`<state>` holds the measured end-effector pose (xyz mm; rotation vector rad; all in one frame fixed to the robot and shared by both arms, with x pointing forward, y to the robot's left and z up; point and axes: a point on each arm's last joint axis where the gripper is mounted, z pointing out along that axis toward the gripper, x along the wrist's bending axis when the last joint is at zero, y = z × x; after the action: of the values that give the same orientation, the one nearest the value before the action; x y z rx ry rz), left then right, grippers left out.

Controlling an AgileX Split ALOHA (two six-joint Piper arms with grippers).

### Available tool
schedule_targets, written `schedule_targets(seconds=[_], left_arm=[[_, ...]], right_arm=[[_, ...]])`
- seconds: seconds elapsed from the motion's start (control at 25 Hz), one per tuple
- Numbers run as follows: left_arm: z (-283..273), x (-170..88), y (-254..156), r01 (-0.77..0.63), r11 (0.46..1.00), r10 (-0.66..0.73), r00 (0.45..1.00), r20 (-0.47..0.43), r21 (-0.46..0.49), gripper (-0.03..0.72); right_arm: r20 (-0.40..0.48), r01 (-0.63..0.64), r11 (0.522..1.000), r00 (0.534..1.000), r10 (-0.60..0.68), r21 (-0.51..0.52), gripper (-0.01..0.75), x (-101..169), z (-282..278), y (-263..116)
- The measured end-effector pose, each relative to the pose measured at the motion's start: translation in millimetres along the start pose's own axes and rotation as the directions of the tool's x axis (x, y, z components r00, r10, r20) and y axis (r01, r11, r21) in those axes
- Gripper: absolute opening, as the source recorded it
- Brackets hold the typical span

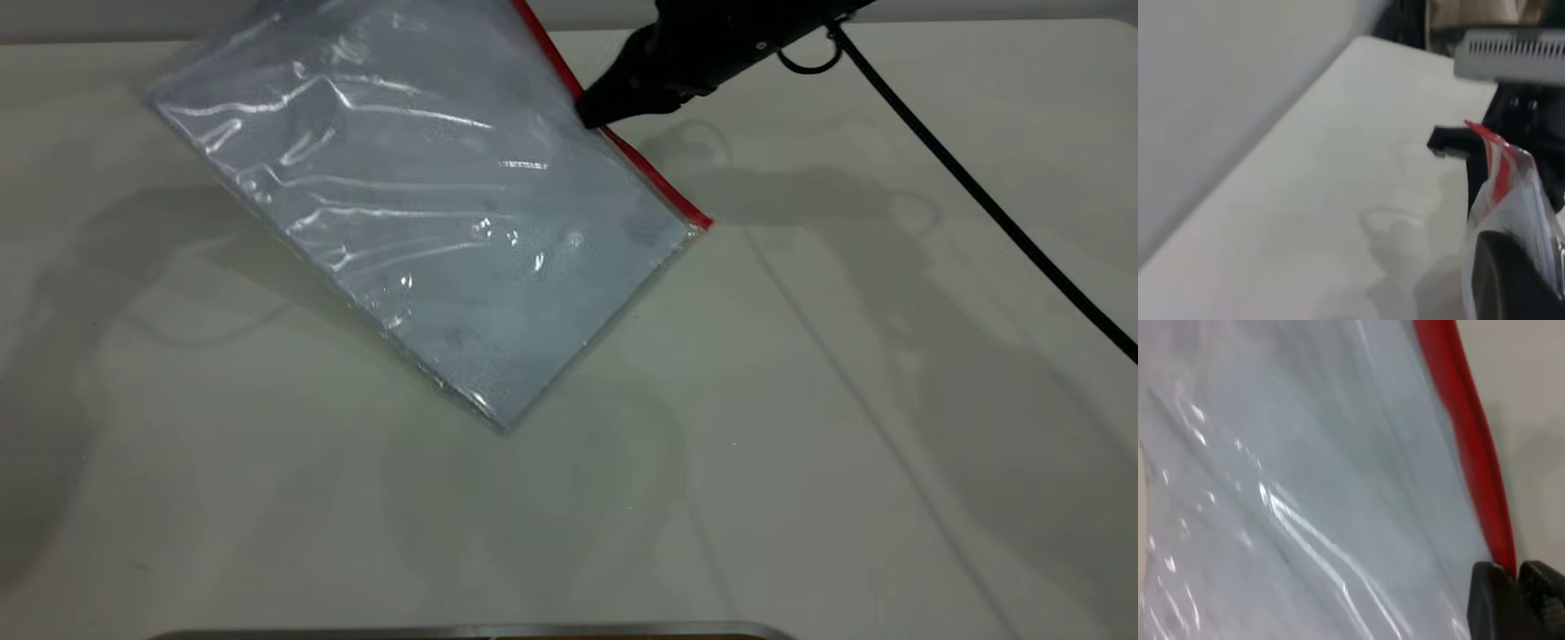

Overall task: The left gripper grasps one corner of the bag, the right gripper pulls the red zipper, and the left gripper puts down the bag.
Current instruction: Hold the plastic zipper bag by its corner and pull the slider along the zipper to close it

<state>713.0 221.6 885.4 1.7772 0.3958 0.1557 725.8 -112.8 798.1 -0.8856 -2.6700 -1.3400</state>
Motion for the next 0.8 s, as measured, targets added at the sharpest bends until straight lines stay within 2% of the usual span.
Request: schedule_targets(seconds=[0.36,0.6,0.8], left_arm=[[-4.9,2.5,5.7,0.008,0.999,-0.008,1.000,-0.016,-0.036,0.051],[-6.8,2.8,9.4,0.007,0.998,-0.008,1.000,-0.015,-0.055,0.051],[-6.8,2.5,9.4,0.006,0.998,-0.007,1.000,-0.013,-0.054,0.051]], right_arm=[[0.036,-0.066,0.992,0.997,0.063,0.105,0.075,-31.3,-18.1,-37.4],[0.021,-0.041,0.985,0.999,0.039,0.166,0.076,-33.7,-23.1,-46.3],[0.014,-0.041,0.984,0.999,0.039,0.172,0.078,-33.1,-23.2,-47.0]])
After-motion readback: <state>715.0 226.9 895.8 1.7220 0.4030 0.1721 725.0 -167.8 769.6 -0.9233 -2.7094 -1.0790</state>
